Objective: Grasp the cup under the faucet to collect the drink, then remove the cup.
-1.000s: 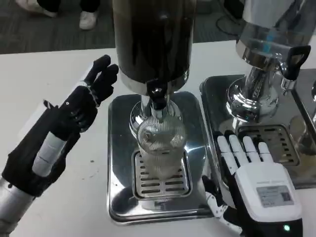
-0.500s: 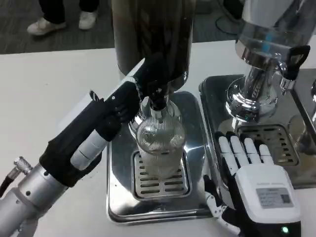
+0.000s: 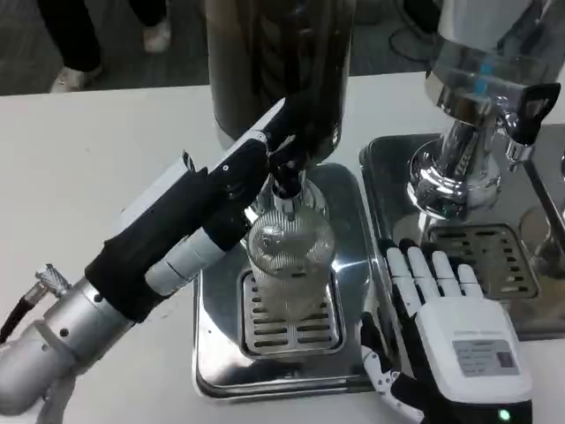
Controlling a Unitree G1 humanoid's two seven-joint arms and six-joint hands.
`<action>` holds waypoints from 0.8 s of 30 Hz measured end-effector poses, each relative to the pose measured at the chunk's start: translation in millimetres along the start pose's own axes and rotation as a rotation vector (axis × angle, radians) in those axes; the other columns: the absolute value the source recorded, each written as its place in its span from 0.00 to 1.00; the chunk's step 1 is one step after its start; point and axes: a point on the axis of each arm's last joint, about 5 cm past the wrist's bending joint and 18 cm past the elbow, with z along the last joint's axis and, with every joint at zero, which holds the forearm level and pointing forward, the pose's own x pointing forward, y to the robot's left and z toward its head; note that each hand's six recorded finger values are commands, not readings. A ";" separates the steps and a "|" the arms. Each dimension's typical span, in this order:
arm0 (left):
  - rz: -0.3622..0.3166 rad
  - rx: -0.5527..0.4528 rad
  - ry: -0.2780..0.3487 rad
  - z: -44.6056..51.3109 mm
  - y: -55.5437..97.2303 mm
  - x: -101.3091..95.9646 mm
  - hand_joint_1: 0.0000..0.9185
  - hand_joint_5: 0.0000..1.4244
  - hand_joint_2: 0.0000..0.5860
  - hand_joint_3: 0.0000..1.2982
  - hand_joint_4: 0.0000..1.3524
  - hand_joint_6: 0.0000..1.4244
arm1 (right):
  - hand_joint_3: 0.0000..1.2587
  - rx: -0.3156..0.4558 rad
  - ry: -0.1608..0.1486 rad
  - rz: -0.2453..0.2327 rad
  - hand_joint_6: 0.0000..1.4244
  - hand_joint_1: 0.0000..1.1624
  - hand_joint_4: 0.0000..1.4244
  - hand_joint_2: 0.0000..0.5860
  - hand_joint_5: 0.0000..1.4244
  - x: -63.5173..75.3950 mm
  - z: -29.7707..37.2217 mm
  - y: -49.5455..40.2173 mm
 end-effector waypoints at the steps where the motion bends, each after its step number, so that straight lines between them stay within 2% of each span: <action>1: -0.005 0.016 0.003 1.4 0.3 -0.4 0.00 0.06 0.15 0.02 0.00 0.01 | 0.00 0.001 0.000 0.001 0.02 0.28 0.00 0.81 0.00 0.0 0.0 0.1; 5: -0.022 0.093 0.017 7.7 2.2 -4.3 0.00 0.07 0.16 0.03 0.00 0.02 | 0.00 0.000 0.000 0.001 0.02 0.28 0.00 0.81 0.00 0.6 0.0 0.4; 9: -0.066 0.238 0.025 18.6 4.1 -3.7 0.00 0.08 0.17 0.04 0.00 0.03 | 0.00 0.006 -0.004 -0.005 0.02 0.28 0.00 0.81 0.00 3.6 -0.5 -0.2; 14: -0.108 0.328 0.029 22.9 3.0 -1.7 0.00 0.10 0.17 0.06 0.00 0.04 | 0.00 0.004 0.001 -0.021 0.02 0.28 0.00 0.81 0.00 7.7 -2.9 -2.4; 24: -0.174 0.491 0.036 30.8 1.3 1.2 0.00 0.10 0.18 0.07 0.00 0.04 | 0.00 0.033 0.014 -0.015 0.03 0.28 0.00 0.81 0.00 7.5 -2.5 -1.9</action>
